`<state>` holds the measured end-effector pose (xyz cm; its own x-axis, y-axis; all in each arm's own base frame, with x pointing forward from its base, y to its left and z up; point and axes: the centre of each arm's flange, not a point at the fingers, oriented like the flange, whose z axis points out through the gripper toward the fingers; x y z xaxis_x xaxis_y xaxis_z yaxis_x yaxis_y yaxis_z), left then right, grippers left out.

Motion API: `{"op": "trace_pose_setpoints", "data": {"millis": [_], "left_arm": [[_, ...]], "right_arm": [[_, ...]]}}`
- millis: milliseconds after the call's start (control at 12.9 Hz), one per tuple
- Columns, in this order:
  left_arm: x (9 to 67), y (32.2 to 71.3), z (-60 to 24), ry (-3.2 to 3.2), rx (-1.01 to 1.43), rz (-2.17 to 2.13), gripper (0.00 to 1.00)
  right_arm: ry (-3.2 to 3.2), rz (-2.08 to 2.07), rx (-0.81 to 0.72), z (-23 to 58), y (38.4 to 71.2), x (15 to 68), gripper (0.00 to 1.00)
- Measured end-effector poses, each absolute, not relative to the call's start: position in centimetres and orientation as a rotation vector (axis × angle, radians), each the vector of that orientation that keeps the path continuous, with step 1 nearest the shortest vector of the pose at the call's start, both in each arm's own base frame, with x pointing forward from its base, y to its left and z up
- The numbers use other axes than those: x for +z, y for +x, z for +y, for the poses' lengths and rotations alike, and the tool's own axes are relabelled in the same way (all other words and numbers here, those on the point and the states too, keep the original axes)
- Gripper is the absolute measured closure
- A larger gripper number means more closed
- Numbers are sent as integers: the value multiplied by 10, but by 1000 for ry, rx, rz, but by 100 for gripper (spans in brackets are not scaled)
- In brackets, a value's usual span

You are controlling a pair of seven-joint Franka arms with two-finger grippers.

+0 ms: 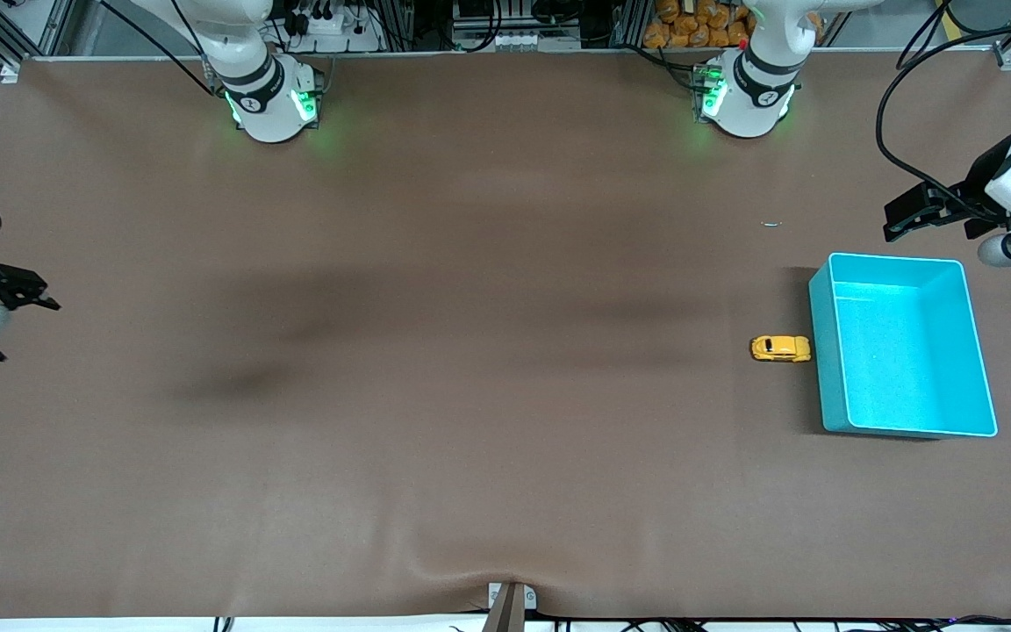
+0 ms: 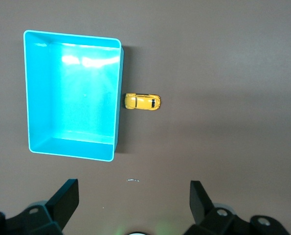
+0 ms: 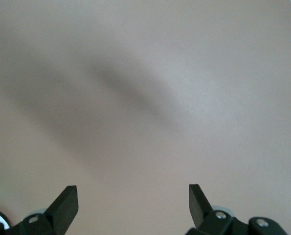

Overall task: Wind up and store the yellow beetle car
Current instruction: 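Release the car so it rolls toward the teal bin, then lower the left gripper to the car beside the teal bin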

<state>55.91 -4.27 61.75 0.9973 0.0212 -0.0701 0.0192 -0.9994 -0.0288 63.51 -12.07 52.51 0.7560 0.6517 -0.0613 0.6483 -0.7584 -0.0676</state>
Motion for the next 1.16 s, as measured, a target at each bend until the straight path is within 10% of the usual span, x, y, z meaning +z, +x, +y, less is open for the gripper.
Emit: {"op": "trace_pose_setpoints", "data": {"millis": [1165], "left_arm": [[418, 635, 53, -3092, 427, -312, 0]], "right_arm": [[-3121, -136, 19, -49, 586, 642, 0]]}}
